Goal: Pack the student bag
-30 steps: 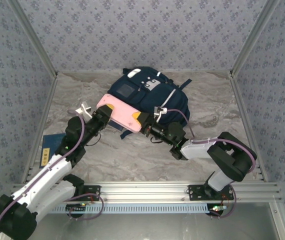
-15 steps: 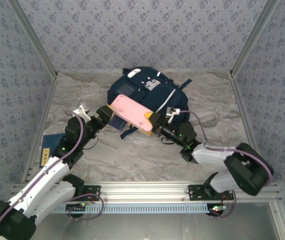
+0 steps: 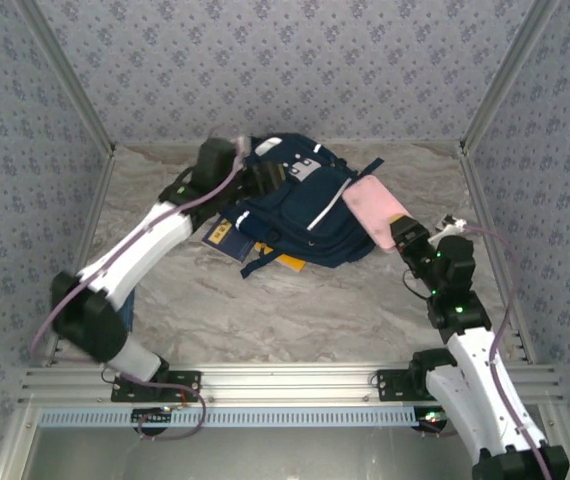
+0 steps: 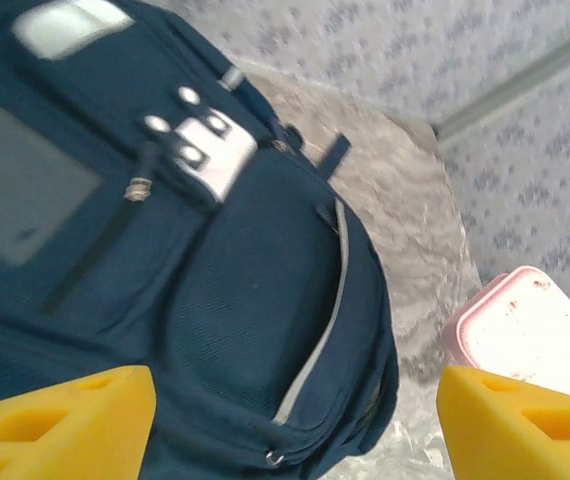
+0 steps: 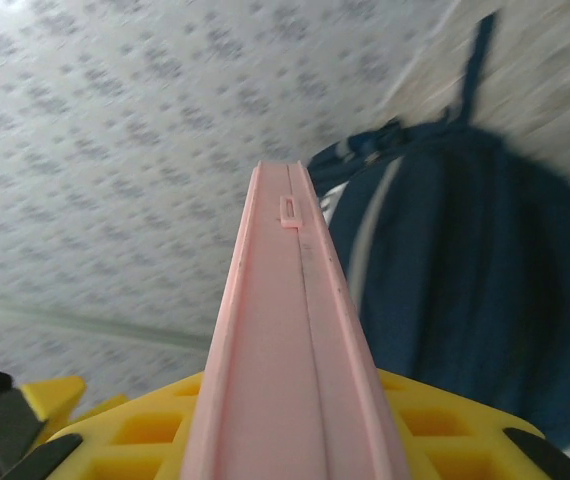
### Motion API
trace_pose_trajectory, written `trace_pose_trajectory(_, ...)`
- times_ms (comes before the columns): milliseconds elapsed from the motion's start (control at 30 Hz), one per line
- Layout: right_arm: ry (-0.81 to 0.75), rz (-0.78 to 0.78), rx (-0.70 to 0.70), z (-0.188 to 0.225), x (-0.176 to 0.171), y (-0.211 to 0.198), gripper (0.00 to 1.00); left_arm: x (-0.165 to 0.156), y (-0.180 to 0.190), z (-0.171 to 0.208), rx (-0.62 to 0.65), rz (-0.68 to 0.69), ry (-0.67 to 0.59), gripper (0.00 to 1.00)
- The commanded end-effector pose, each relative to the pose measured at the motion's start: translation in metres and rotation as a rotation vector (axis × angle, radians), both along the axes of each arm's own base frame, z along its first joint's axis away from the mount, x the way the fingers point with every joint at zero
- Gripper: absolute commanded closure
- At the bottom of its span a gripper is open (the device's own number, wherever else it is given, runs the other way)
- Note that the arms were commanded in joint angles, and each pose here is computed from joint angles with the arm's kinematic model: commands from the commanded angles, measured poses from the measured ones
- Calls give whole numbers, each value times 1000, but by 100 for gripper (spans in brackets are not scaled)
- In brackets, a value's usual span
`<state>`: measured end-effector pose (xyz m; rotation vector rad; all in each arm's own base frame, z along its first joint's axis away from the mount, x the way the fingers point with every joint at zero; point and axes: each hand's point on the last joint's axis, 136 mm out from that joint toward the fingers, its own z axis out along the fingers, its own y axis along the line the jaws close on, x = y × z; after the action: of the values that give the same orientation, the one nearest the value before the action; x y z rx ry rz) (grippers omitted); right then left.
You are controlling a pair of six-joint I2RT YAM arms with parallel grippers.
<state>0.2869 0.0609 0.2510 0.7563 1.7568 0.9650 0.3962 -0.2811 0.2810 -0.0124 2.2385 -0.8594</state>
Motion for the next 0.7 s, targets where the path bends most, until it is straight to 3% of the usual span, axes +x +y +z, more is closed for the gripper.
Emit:
trace_pose_trajectory(0, 151, -74, -166, -24, -19, -30, 74, -4, -43, -25, 103, -218, 86, 26)
trace_pose_trajectory(233, 183, -153, -200, -39, -28, -56, 74, 37, -118, -67, 169, -361, 150, 29)
trace_pose_trajectory(367, 183, -132, -211, -44, -26, -55, 74, 50, -152, -91, 131, -418, 175, 33)
trace_pose_trajectory(667, 181, -68, -201, -54, -18, -45, 74, 61, -189, -129, 24, -455, 216, 39)
